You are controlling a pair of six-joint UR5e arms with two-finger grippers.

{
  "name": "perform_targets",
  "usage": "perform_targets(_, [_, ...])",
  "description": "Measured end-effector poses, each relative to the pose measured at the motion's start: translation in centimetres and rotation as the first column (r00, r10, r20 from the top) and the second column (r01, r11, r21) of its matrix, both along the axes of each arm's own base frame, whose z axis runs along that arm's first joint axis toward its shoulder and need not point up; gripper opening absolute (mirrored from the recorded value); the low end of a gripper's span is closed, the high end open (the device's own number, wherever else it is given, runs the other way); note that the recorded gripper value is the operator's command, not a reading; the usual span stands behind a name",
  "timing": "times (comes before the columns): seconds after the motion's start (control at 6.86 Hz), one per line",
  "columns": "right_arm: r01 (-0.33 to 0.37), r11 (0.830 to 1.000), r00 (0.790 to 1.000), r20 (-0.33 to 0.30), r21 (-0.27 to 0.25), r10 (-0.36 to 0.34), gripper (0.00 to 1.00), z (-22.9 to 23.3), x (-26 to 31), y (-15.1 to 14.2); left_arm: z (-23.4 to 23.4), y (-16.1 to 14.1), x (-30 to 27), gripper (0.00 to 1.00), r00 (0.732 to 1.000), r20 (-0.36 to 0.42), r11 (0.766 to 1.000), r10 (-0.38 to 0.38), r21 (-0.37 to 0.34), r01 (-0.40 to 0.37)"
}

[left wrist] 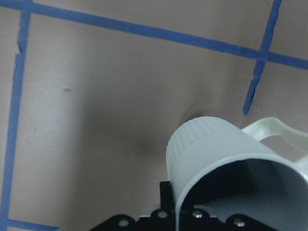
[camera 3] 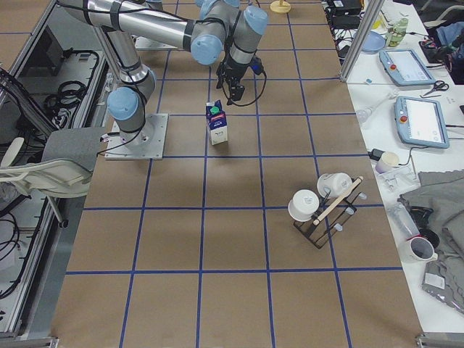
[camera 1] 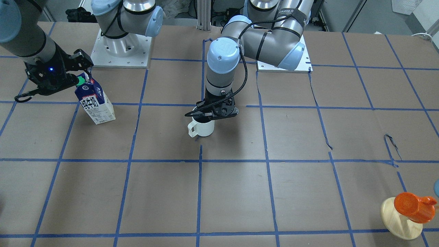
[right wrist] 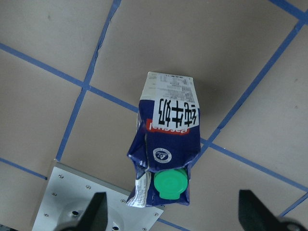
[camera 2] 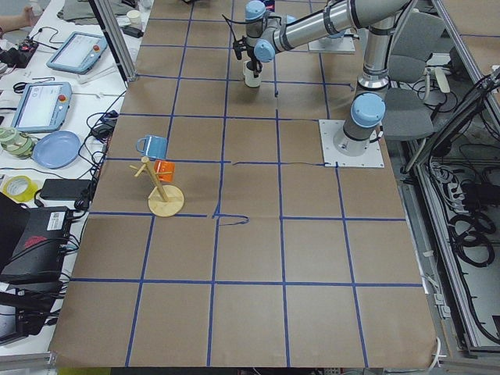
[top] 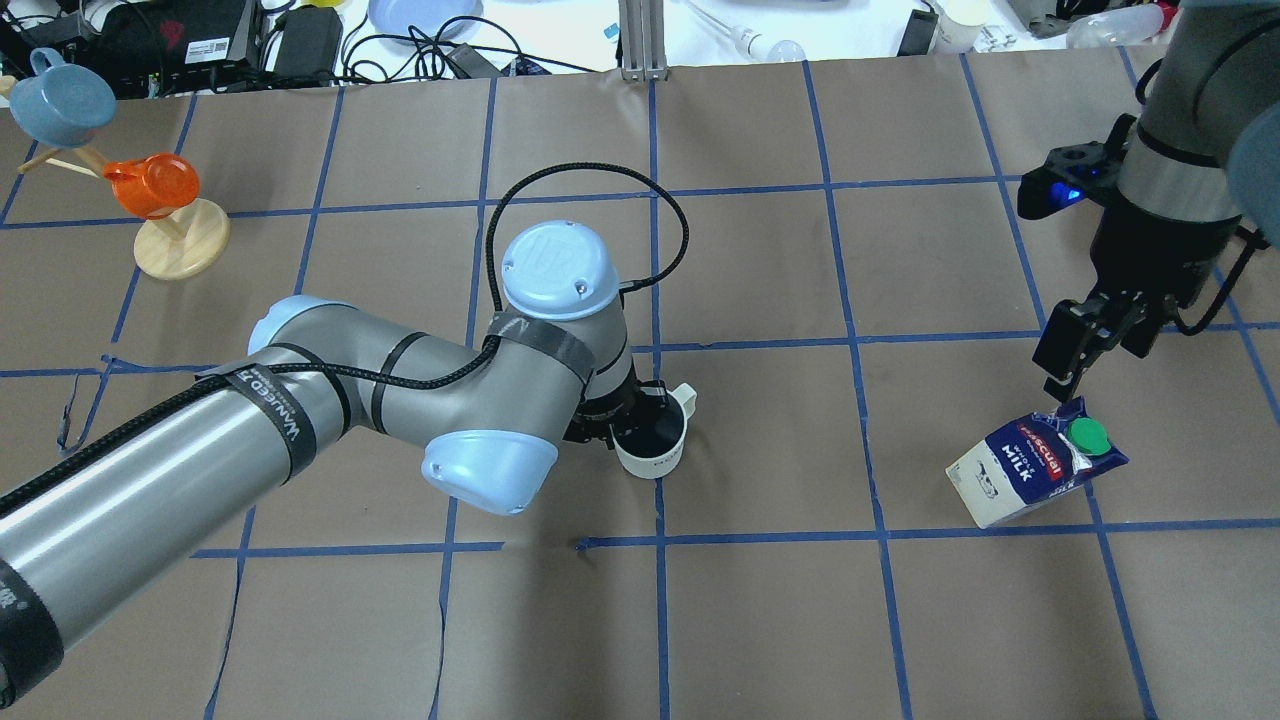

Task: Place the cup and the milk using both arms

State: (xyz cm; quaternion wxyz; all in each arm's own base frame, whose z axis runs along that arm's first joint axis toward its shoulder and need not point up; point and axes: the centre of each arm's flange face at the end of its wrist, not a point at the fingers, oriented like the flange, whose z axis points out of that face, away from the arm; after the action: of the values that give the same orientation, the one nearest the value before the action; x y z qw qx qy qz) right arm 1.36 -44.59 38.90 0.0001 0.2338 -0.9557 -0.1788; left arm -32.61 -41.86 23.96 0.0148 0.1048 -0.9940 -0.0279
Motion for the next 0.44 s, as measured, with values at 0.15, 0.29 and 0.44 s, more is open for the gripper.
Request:
perform_targets(0.15, [0.009,1.000,1.000,0.006,0.025,-0.009,0.95,-1.3,-0.3,0.6,0.2,0.0,-0.1,0.94,1.000,-0.003,1.000,-0.006,-0.007,0.006])
perform_targets(0.29, [0.019,0.999,1.000,0.011,0.046,-0.020,0.94,-2.5,-0.7,1.1,0.9,-0.2,0.1,1.00,1.000,-0.007,1.000,-0.007,-0.020,0.007])
perform_targets(0.44, [0.029,0.998,0.999,0.014,0.059,-0.030,0.93,-3.6,-1.0,1.5,2.0,-0.8,0.8,1.00,1.000,-0.016,0.999,0.005,-0.042,-0.005])
